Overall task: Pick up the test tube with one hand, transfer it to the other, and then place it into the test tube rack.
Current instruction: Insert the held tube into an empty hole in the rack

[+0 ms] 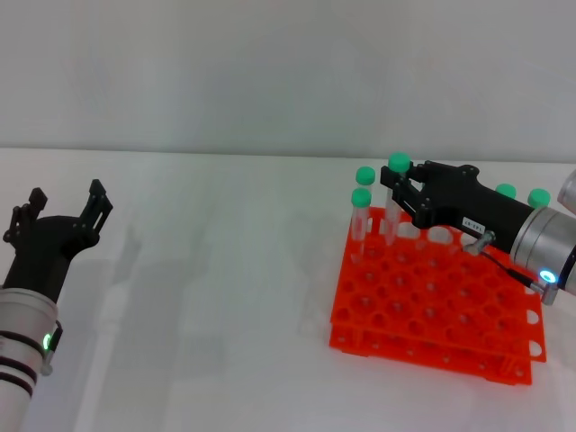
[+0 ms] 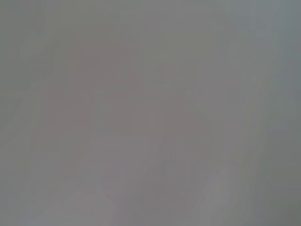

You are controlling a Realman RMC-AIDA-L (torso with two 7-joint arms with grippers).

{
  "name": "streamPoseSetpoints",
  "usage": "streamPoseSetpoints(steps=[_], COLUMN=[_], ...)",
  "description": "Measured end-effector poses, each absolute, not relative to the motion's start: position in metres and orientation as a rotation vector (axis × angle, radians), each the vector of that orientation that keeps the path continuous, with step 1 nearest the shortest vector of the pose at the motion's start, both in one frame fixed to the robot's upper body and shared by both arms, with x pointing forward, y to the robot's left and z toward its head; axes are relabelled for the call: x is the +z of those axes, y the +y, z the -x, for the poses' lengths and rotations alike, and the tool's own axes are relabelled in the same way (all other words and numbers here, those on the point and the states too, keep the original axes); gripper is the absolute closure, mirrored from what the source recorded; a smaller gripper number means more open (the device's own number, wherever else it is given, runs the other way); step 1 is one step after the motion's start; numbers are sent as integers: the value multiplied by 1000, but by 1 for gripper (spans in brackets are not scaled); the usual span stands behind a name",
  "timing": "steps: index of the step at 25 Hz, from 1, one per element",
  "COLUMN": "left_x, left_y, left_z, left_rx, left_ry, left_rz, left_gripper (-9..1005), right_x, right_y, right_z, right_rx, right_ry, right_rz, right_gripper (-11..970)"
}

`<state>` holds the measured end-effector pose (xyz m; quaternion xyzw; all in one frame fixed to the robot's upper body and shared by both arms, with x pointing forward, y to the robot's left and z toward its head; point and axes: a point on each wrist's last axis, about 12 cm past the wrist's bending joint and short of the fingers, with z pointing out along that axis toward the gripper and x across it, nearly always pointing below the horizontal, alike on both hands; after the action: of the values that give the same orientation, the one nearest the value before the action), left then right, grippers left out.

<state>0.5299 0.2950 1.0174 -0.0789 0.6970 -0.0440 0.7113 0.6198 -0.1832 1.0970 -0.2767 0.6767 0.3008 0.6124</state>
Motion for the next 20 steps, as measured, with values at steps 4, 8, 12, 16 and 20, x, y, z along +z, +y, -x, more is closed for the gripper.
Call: streamPoseSetpoints(steps=[4, 8, 12, 16, 20], left_x=[1018, 1019, 1019, 1019, 1018], left_y=[293, 293, 293, 293, 292], left_z=[-532, -534, -534, -534, -533], left_rx=[-102, -109, -110, -111, -113], left_ry=[1551, 1549, 1549, 1549, 1550], left_rz=[172, 175, 177, 177, 176], left_gripper=[147, 147, 147, 147, 147], right_x=[1096, 1092, 1091, 1087, 1082], right_y=[-184, -186, -187, -186, -188], right_z=[-621, -623, -624, -621, -617], right_rx=[662, 623, 616, 616, 615], right_ry=[1564, 1594, 1603, 1615, 1628], right_rz=[645, 643, 643, 657, 662], right_gripper=[755, 754, 753, 753, 752])
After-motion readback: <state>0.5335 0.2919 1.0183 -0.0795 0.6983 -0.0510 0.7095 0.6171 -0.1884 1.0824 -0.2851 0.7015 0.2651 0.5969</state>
